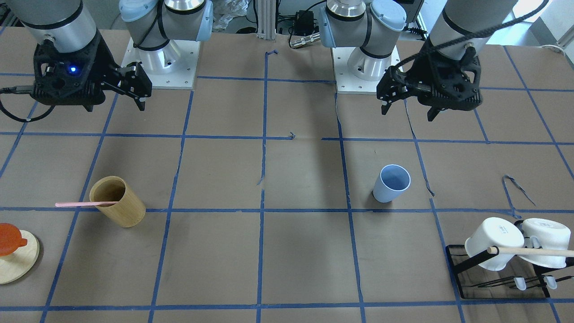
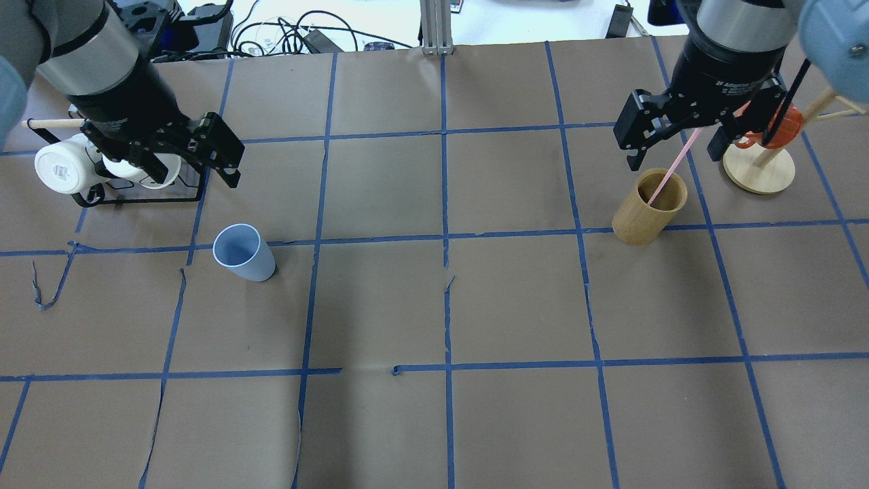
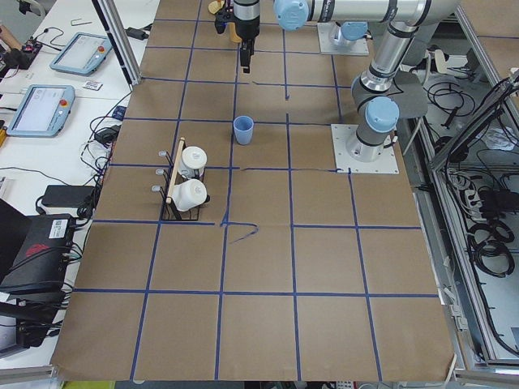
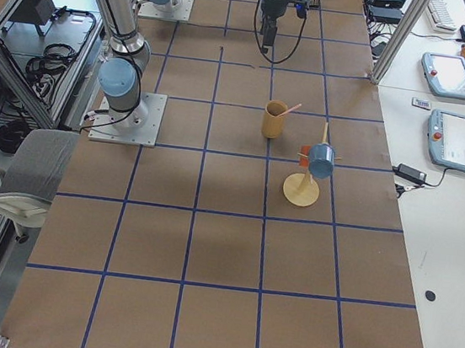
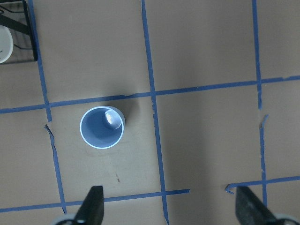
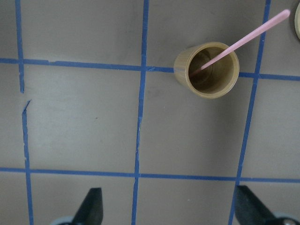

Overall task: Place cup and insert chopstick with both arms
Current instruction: 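Lower the left gripper onto the blue cup while the right descends to the chopstick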

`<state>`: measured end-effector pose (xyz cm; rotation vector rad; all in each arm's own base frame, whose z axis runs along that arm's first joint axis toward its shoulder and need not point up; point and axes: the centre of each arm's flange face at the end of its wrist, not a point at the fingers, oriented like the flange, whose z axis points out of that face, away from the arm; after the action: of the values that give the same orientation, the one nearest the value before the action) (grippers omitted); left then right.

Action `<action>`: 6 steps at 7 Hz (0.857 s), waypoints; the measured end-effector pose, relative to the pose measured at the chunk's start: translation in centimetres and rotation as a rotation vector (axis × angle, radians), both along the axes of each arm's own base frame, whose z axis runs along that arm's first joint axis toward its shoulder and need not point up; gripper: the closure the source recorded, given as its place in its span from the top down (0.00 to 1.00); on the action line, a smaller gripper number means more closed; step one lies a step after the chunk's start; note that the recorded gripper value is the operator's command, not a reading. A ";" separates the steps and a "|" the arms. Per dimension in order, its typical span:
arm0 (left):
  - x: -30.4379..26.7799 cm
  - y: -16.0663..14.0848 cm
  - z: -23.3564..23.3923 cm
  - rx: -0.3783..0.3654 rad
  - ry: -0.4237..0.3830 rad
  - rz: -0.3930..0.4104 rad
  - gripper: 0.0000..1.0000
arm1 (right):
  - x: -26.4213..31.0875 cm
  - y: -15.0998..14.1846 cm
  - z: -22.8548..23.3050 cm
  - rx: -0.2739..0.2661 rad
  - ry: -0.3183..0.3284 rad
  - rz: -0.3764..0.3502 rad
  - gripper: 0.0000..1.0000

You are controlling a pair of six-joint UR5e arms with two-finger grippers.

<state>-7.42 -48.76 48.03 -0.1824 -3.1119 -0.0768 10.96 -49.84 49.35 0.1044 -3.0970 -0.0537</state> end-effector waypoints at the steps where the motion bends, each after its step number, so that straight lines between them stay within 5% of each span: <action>1: 2.1 -0.3 -1.5 0.032 0.007 0.003 1.00 | -0.4 -1.1 -0.4 -0.042 0.008 -0.011 1.00; 4: 2.8 -1.8 -10.2 0.078 0.022 -0.015 1.00 | -7.4 -3.5 -2.9 -0.057 -0.009 -0.152 1.00; 5: 2.1 -2.0 -14.0 0.055 0.016 -0.032 0.92 | -9.6 -4.8 -4.7 -0.107 -0.024 -0.191 0.86; 6: 1.1 -2.0 -16.5 0.037 0.010 -0.053 0.91 | -10.5 -5.7 -7.4 -0.163 -0.040 -0.207 0.88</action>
<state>-6.32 -50.75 31.55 -0.2628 -3.0932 -0.1338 0.44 -55.52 41.93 -0.2235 -3.1231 0.1955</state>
